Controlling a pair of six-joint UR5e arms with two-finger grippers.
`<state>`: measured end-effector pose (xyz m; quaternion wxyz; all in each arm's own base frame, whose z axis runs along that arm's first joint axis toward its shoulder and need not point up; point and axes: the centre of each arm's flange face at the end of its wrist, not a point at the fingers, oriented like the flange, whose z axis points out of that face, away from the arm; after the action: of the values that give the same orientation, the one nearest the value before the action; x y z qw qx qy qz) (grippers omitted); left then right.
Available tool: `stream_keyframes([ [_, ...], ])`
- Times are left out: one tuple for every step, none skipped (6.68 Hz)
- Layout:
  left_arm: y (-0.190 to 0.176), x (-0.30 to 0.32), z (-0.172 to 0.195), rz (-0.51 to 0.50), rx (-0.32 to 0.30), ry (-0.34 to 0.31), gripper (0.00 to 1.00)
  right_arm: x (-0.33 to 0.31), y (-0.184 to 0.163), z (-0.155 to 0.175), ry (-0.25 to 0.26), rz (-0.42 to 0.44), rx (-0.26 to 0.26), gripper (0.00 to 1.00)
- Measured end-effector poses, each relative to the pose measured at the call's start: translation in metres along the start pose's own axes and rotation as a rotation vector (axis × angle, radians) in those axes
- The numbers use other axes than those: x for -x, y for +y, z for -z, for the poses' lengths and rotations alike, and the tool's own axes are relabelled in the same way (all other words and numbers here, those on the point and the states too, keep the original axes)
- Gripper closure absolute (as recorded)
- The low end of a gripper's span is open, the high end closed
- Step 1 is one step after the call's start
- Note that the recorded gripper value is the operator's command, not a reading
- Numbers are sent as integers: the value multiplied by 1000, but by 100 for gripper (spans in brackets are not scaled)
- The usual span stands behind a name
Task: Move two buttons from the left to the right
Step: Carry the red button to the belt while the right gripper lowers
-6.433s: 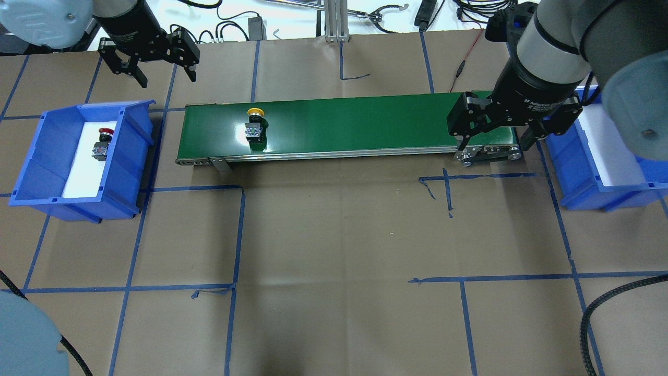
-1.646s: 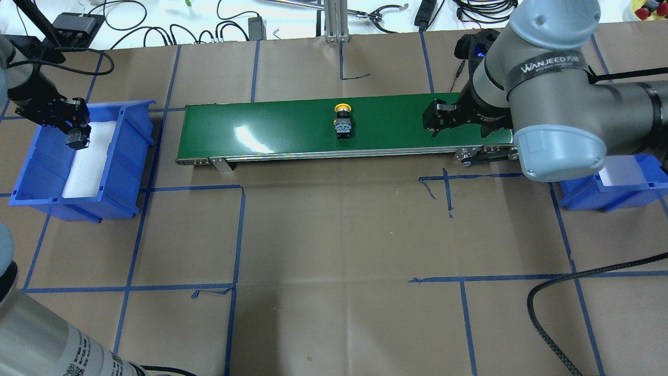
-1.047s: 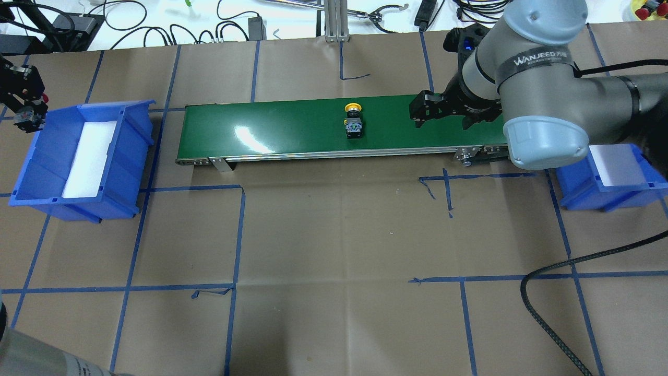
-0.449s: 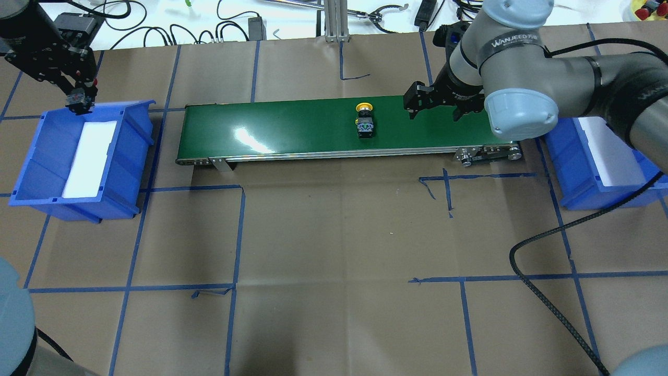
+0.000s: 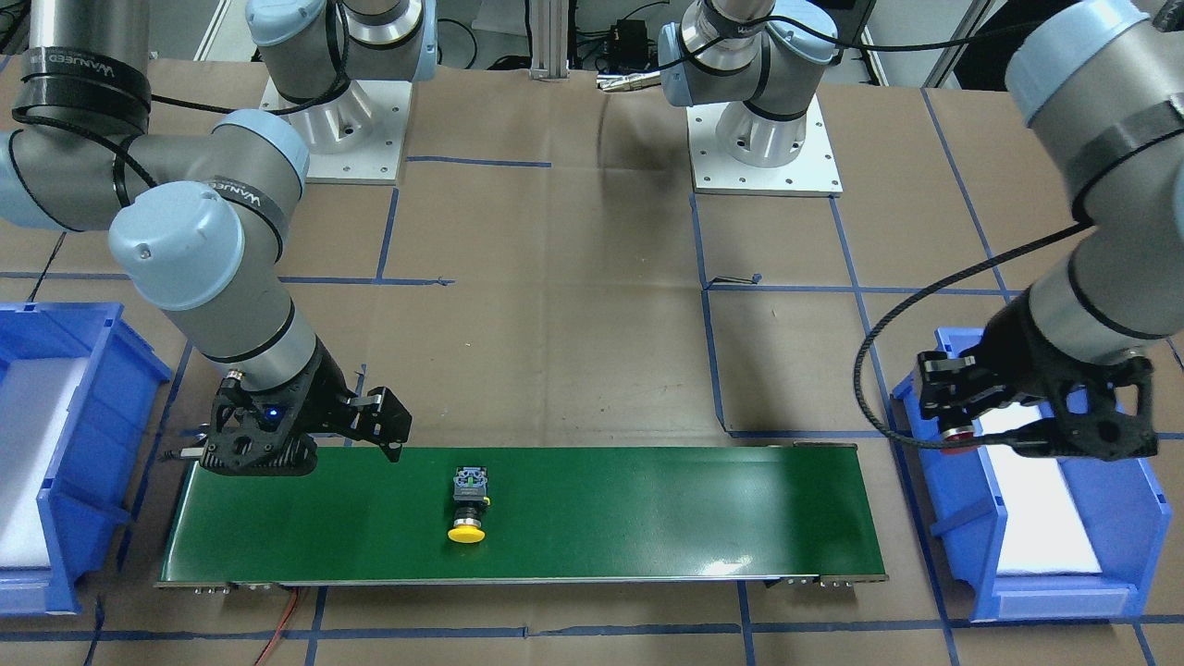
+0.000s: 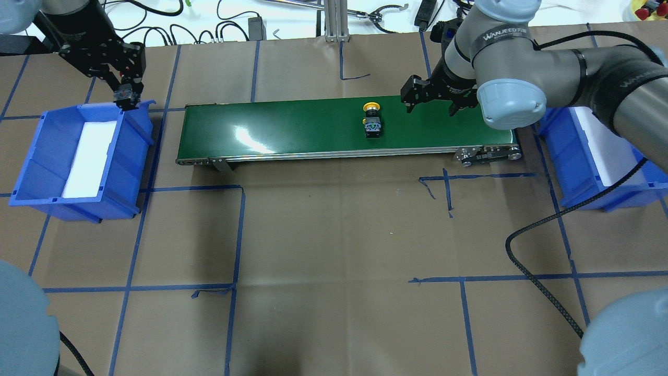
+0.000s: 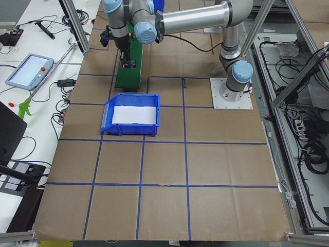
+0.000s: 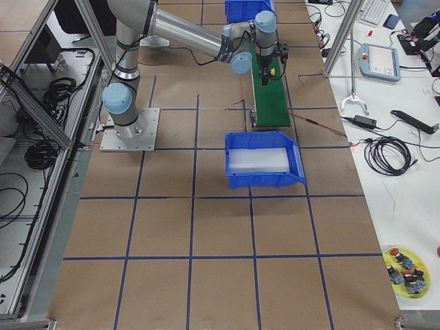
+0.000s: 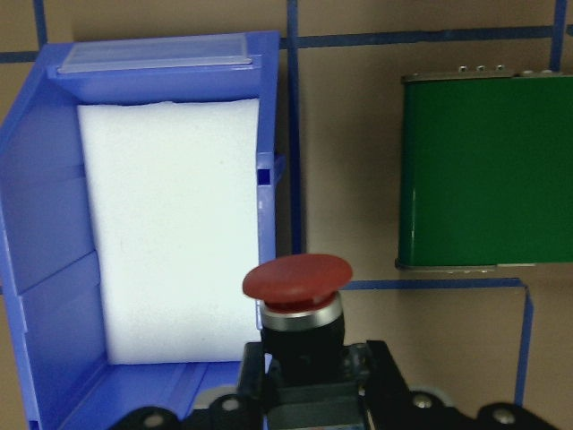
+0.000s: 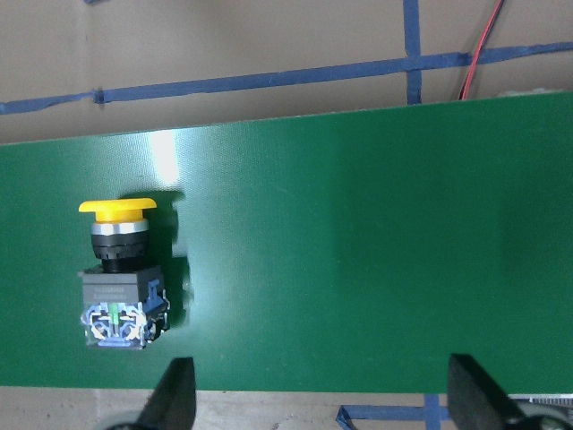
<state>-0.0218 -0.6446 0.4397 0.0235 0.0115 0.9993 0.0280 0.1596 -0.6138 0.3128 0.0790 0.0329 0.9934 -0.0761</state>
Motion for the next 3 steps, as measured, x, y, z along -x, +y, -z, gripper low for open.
stream_keyframes([
  [1,-37,0,13,-2,7,100,1,-7,-9,-4,-28,6,0],
  [3,-58,-1,15,0,11,100,5,-17,-16,-1,-35,7,0],
  [2,-66,-10,6,4,13,100,14,-24,-21,2,-24,3,0],
])
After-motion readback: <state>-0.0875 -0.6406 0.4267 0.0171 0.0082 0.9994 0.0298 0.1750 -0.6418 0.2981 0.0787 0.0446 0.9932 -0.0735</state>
